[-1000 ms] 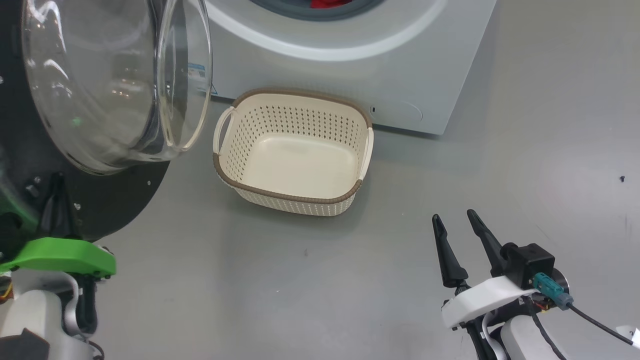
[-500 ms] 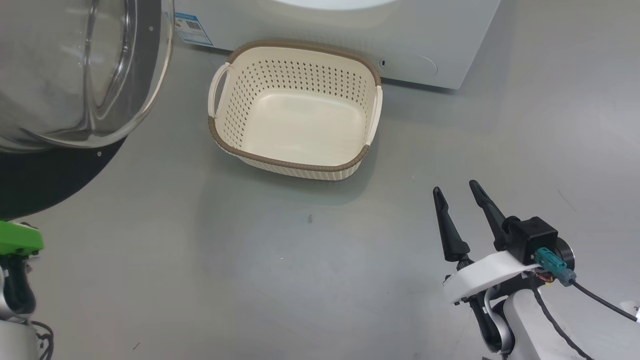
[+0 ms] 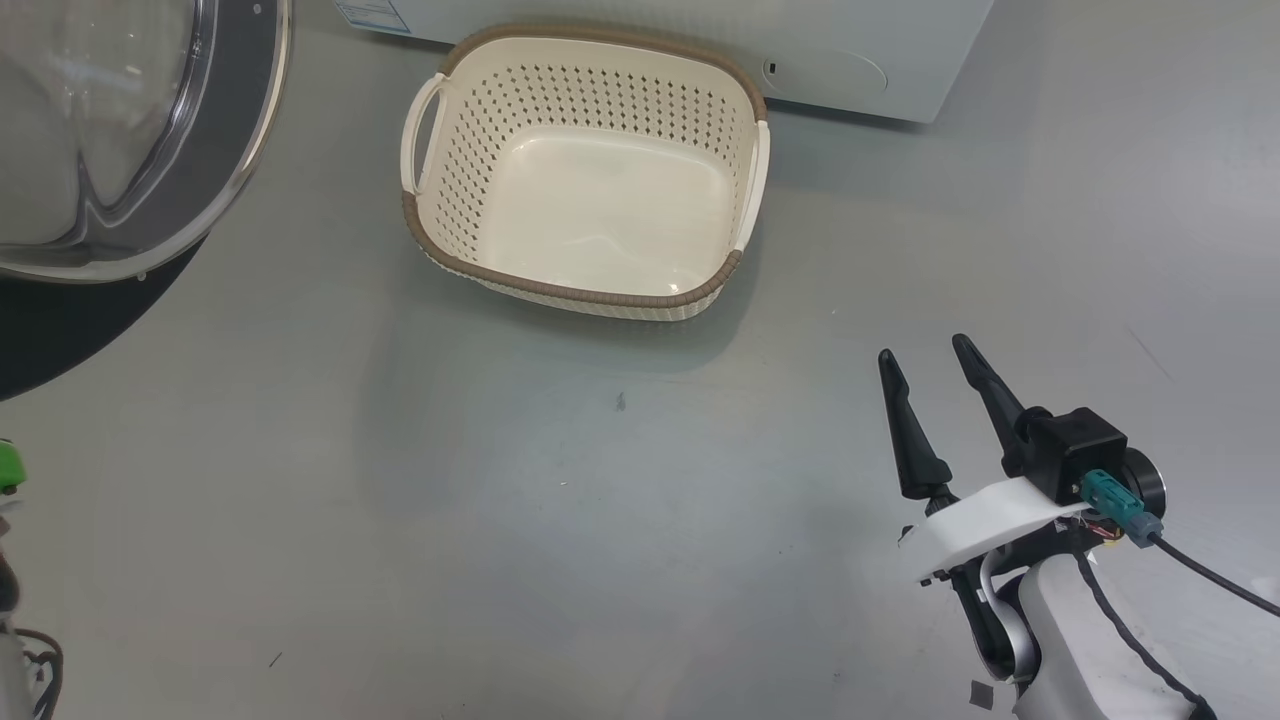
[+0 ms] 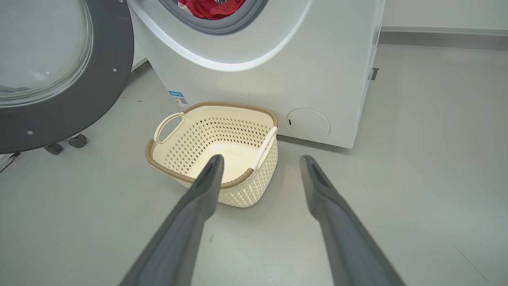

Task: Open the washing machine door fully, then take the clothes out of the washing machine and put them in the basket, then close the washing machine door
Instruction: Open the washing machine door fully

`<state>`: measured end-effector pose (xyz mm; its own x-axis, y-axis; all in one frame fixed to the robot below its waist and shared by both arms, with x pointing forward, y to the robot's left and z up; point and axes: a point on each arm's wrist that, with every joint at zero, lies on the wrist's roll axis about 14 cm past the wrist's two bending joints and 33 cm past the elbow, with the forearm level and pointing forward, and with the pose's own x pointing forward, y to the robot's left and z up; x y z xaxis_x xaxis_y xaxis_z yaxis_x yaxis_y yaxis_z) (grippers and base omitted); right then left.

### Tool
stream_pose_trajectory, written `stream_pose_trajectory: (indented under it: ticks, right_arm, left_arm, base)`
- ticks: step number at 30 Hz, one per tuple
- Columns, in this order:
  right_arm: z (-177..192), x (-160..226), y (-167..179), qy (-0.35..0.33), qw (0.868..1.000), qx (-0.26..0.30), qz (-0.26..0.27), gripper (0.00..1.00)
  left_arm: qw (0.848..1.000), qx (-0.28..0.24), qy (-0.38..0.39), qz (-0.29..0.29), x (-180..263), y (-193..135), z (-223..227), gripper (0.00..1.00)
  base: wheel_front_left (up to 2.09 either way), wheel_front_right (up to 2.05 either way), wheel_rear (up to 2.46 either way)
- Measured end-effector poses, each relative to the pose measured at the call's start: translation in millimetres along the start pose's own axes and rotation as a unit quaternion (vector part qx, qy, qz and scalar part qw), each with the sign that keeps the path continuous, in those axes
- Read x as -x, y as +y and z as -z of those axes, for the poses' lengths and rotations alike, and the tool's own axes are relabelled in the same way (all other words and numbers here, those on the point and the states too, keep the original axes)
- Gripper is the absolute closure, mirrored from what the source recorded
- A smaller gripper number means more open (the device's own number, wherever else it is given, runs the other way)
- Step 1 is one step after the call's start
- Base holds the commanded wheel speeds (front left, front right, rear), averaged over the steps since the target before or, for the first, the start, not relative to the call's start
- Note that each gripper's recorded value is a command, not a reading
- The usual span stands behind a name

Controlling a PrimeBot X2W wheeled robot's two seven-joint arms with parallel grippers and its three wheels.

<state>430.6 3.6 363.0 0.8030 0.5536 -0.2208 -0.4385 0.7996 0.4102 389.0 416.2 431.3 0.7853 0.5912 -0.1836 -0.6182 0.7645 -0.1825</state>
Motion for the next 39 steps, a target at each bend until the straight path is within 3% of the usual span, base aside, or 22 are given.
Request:
stream_pose_trajectory:
  ticks: [16,25,39]
  right_arm:
    - [-10,3,3,-0.007,1.000,0.008,0.004,0.00]
    - [-33,11,4,-0.034,0.999,0.000,0.017,0.00]
    - [-90,47,3,-0.119,0.991,-0.022,0.052,0.00]
  left_arm:
    - [1.000,0.006,-0.004,0.023,4,-9,-6,1.00]
    - [0.995,-0.029,-0.013,0.099,17,-46,-14,1.00]
    - [0.984,-0.002,-0.008,0.176,64,-86,-7,1.00]
  base:
    - [0.00,0.00,0.00]
    - [0.00,0.00,0.00]
    - [0.00,0.00,0.00]
